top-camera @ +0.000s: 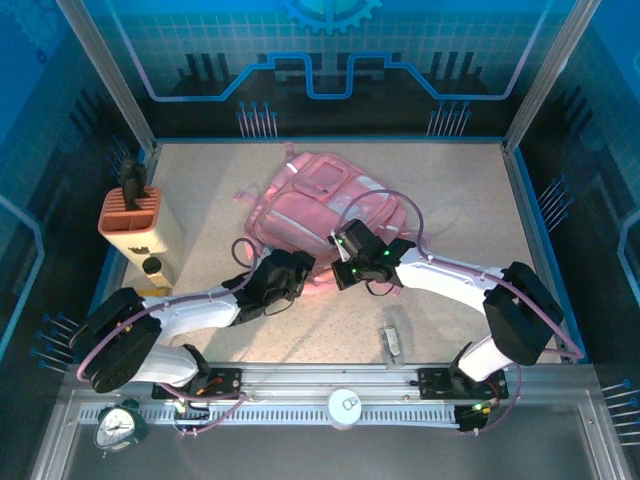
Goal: Pack the student bag
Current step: Zip the student bag at the center of the table, then unzip the student bag at the top-center of the table.
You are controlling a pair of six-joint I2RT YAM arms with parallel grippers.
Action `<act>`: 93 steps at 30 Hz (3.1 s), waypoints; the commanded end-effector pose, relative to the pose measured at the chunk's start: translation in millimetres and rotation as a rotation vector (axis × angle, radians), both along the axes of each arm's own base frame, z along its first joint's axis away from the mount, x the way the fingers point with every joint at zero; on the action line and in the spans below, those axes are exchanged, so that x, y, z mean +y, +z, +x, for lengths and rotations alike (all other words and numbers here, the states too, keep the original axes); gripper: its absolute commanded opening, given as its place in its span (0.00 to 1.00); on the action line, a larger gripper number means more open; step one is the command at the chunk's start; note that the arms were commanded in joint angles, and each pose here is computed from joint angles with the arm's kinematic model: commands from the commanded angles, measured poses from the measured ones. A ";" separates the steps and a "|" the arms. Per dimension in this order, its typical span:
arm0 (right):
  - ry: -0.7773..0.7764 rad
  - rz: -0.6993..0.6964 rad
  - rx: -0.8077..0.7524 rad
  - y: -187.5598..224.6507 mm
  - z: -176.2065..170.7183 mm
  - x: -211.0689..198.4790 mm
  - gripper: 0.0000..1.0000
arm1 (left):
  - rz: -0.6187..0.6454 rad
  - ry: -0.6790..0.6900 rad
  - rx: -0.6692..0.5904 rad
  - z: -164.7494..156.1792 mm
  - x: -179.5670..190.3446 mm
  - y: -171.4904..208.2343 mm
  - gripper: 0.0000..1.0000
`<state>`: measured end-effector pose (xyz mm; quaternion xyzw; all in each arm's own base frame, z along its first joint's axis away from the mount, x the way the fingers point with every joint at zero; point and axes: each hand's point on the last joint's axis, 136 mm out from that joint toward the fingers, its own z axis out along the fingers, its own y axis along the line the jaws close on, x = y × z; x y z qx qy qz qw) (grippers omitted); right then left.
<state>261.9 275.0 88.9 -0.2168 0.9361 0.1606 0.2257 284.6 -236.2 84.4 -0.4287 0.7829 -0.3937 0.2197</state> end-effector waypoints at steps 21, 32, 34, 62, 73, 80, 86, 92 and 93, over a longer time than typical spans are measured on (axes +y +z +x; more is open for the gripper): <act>-0.182 -0.142 -0.005 -10.9 27.5 -74.8 0.00 | 0.319 0.125 0.019 2.7 145.4 -1.7 0.00; -0.130 -0.014 0.004 11.1 27.4 -49.5 0.00 | 0.300 0.026 0.032 9.3 147.2 4.8 0.00; -0.122 0.012 -0.001 17.7 25.2 -47.1 0.15 | 0.285 -0.001 0.017 7.7 141.7 7.8 0.10; -0.078 0.227 0.173 8.3 77.0 39.9 0.58 | 0.480 -0.233 -0.085 -24.9 78.7 41.8 0.81; -0.152 0.304 0.167 6.4 84.0 37.3 0.17 | 0.553 -0.304 -0.079 -25.6 57.1 37.9 0.87; -0.164 0.372 0.162 20.4 83.0 41.0 0.00 | 0.611 -0.319 -0.054 -32.3 49.7 32.2 0.87; -0.182 0.389 0.170 24.4 82.7 41.3 0.11 | 0.637 -0.303 -0.042 -30.7 50.4 31.8 0.89; -0.197 0.354 0.212 4.1 83.3 41.8 0.31 | 0.650 -0.288 -0.038 -30.9 54.4 29.6 0.91; -0.205 0.348 0.218 0.1 83.5 41.4 0.33 | 0.652 -0.285 -0.038 -30.7 55.4 29.4 0.91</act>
